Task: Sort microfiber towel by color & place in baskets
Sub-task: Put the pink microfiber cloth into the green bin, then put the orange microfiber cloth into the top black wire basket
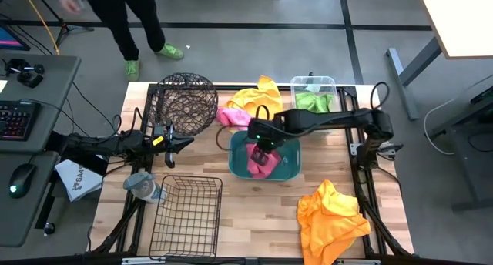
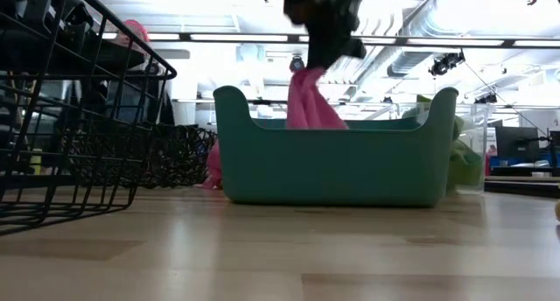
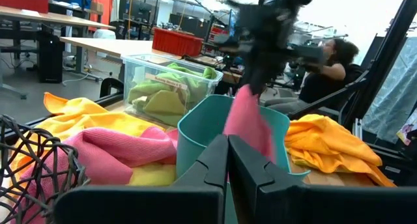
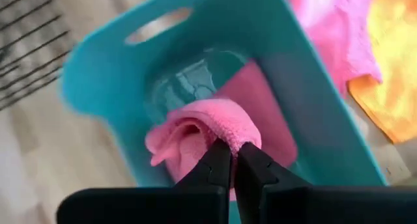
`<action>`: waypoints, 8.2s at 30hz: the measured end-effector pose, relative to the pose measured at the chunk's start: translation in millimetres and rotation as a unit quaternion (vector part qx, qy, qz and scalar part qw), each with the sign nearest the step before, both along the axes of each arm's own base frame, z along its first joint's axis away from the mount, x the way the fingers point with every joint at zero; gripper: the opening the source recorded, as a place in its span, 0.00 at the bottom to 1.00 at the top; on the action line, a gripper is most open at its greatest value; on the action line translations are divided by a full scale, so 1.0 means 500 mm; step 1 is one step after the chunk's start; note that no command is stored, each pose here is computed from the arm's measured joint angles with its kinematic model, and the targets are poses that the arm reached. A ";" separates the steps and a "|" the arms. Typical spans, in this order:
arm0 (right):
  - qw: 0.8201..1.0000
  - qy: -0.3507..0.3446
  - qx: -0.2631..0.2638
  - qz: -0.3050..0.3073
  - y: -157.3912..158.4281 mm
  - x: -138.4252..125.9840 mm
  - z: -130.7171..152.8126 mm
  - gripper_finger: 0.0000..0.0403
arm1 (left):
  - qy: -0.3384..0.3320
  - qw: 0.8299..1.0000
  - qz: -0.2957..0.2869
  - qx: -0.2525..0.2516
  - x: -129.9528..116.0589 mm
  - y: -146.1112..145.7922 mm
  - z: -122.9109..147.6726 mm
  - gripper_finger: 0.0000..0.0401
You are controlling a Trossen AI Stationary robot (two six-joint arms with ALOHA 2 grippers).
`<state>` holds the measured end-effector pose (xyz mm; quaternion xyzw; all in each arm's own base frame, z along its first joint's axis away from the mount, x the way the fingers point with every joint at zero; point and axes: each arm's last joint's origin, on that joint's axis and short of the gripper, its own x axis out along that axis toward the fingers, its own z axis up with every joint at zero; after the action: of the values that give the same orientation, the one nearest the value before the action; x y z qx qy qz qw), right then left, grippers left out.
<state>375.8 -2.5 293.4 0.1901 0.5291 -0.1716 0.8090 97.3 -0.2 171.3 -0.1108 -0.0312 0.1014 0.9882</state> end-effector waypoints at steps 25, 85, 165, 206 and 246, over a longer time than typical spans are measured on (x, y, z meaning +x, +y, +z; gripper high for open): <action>0.977 -0.136 0.153 0.064 -0.087 0.051 0.008 0.80 | 0.000 1.000 0.000 0.000 0.000 0.000 0.000 0.00; 0.983 -0.150 -0.062 -0.088 0.076 -0.153 0.137 0.00 | 0.000 1.000 0.000 0.000 0.000 0.000 0.000 0.00; 0.979 -0.124 0.149 0.061 0.082 -0.203 0.022 0.77 | 0.000 1.000 0.000 0.000 0.000 0.000 0.000 0.00; 0.998 0.048 -0.024 -0.013 0.323 -0.387 0.132 0.02 | 0.000 1.000 0.000 0.000 0.000 0.000 0.000 0.00; 0.587 -0.804 0.027 -0.089 -0.332 0.280 0.115 0.00 | 0.000 1.000 0.000 0.000 0.000 0.000 0.000 0.00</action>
<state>516.0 -168.5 350.9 0.3183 -0.3522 -0.0053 0.8801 97.3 -0.2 171.2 -0.1107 -0.0310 0.1015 0.9882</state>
